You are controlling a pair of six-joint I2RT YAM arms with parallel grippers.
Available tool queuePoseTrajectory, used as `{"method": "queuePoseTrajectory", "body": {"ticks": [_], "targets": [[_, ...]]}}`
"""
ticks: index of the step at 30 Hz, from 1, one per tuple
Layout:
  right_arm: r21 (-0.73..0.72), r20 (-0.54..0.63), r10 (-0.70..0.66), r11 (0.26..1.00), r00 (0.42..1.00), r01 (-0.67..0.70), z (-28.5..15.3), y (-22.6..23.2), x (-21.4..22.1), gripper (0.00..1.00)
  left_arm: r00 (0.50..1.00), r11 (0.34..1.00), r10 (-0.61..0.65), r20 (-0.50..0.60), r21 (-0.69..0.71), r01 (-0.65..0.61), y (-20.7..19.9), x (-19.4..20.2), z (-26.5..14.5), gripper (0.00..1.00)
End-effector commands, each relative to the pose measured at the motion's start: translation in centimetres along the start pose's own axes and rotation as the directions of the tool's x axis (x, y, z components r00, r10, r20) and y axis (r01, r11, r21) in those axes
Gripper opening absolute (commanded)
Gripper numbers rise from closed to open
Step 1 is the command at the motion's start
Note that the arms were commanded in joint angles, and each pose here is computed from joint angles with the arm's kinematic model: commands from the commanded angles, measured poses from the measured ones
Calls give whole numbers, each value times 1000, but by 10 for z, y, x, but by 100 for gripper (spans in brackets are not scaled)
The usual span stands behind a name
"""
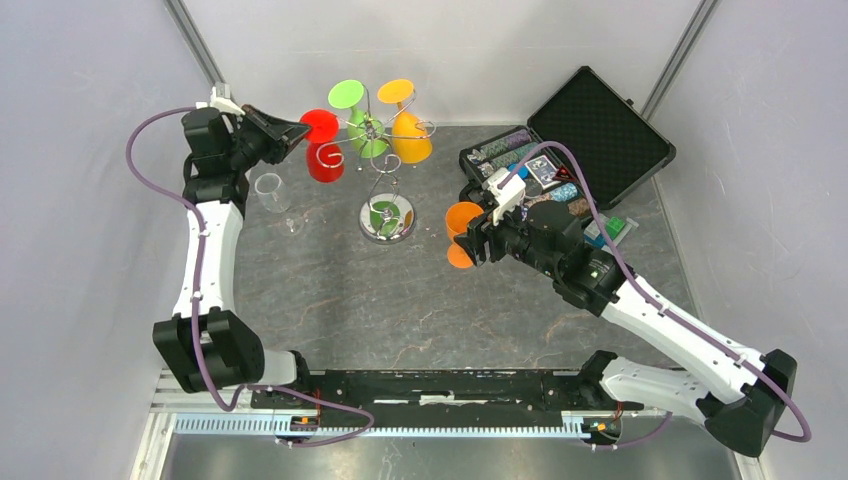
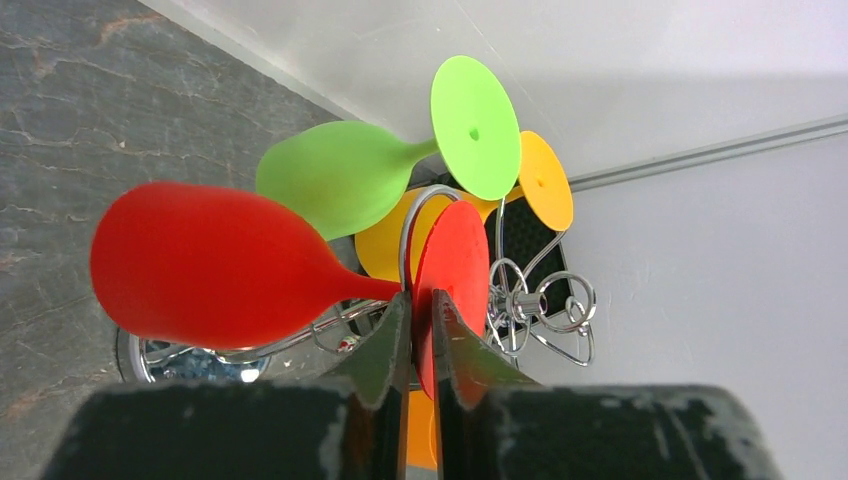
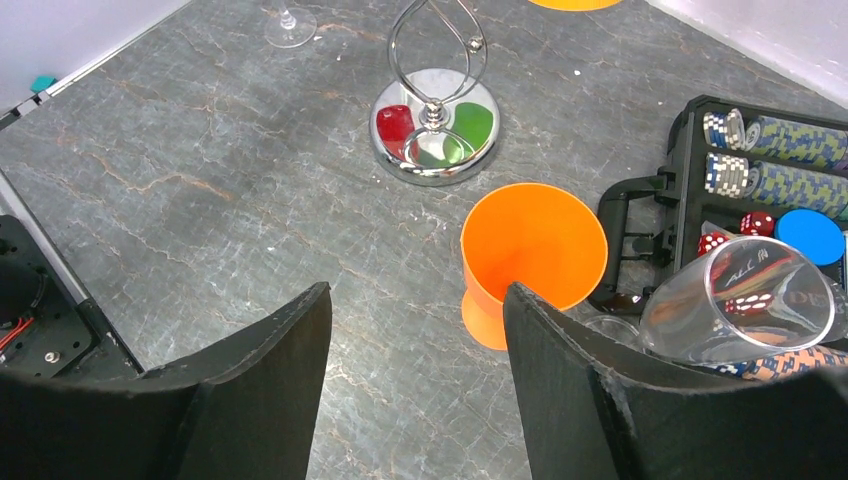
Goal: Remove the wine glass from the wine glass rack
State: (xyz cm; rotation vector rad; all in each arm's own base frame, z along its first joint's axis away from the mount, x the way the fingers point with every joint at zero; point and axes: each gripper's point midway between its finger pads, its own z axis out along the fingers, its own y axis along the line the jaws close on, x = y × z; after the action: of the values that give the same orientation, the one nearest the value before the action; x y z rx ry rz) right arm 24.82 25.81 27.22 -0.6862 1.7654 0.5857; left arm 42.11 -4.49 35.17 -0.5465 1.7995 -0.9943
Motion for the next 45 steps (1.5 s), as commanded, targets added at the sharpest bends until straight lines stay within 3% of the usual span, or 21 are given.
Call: {"method": "queuePoseTrajectory", "body": {"ticks": [1, 4, 17, 32, 37, 45], "targets": [[-5, 71, 14, 1000, 997, -13, -4, 0, -16, 68, 1000, 997, -6, 23, 82, 4, -22, -9, -5, 10], [-6, 72, 16, 1000, 997, -16, -4, 1, -17, 68, 1000, 996, -1, 29, 89, -1, -26, -11, -8, 2], [-7, 80, 20, 1000, 997, -20, -4, 1, -18, 68, 995, 977, -56, 77, 210, 39, -68, -23, -27, 2], [-6, 77, 20, 1000, 997, -20, -4, 1, -15, 68, 974, 980, -65, 215, 200, 22, -55, -45, -18, 2], [-6, 75, 22, 1000, 997, -22, -2, 1, -13, 69, 979, 969, -30, 200, 247, -21, -63, -44, -14, 2], [-44, 90, 19, 999, 996, -15, -3, 7, -14, 72, 997, 937, -56, 49, 347, 36, -72, -26, -4, 2]]}}
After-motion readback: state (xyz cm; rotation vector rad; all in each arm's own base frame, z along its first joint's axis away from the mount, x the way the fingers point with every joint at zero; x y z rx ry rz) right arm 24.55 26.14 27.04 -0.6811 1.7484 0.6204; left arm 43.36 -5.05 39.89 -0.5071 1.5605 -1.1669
